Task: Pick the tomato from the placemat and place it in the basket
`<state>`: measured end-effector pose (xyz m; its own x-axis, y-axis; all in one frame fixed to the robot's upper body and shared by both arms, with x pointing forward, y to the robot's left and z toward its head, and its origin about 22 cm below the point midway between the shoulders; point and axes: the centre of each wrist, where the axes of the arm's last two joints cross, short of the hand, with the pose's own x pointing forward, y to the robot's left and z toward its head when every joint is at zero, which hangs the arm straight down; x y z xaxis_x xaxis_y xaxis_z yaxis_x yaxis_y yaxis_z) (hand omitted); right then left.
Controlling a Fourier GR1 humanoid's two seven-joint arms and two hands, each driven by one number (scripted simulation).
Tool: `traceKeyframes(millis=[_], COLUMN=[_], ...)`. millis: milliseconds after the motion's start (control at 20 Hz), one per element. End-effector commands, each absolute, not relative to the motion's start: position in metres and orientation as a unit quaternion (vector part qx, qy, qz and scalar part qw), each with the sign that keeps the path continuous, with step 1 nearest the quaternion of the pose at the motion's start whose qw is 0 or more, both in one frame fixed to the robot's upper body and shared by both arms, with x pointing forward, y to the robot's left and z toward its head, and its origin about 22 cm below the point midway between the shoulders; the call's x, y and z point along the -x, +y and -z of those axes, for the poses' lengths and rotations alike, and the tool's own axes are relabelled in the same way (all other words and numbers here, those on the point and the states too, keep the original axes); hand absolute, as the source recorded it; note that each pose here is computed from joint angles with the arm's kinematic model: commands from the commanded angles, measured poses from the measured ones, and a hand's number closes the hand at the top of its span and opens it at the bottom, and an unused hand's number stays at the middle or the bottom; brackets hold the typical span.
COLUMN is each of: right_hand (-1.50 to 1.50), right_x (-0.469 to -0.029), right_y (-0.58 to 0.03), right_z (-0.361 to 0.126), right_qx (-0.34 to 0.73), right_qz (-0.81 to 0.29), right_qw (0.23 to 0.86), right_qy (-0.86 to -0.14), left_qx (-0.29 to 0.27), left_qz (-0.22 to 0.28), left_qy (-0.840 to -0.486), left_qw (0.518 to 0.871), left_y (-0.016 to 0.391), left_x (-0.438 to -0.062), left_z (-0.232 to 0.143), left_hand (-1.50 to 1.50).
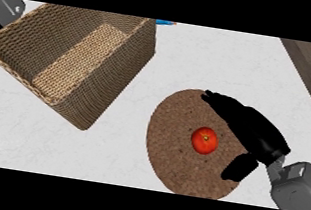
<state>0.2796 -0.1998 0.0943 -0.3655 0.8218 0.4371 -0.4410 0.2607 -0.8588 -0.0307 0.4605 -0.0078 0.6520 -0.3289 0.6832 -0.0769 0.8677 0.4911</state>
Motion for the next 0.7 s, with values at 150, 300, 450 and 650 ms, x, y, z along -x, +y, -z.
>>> traceKeyframes(millis=[150,300,450,650], right_hand=[-1.50,-1.50,-1.50,-1.50], right_x=[-0.278,-0.276,-0.276,-0.274], right_y=[-0.200,-0.202,-0.197,-0.196], right_z=[-0.078,-0.071,-0.067,-0.058], right_qx=[0.182,0.191,0.190,0.184], right_qz=[-0.592,-0.594,-0.598,-0.607], right_qw=[0.552,0.559,0.560,0.563], right_qy=[-0.559,-0.547,-0.542,-0.531], left_qx=[-0.136,-0.136,-0.126,-0.131], left_qz=[0.109,0.109,0.113,0.121], left_qy=[-0.671,-0.672,-0.674,-0.681], left_qw=[0.721,0.720,0.719,0.710], left_y=[0.413,0.414,0.411,0.414], left_x=[-0.097,-0.098,-0.102,-0.108], left_z=[-0.011,-0.009,-0.006,-0.010], left_hand=[0.00,0.00,0.00,0.00])
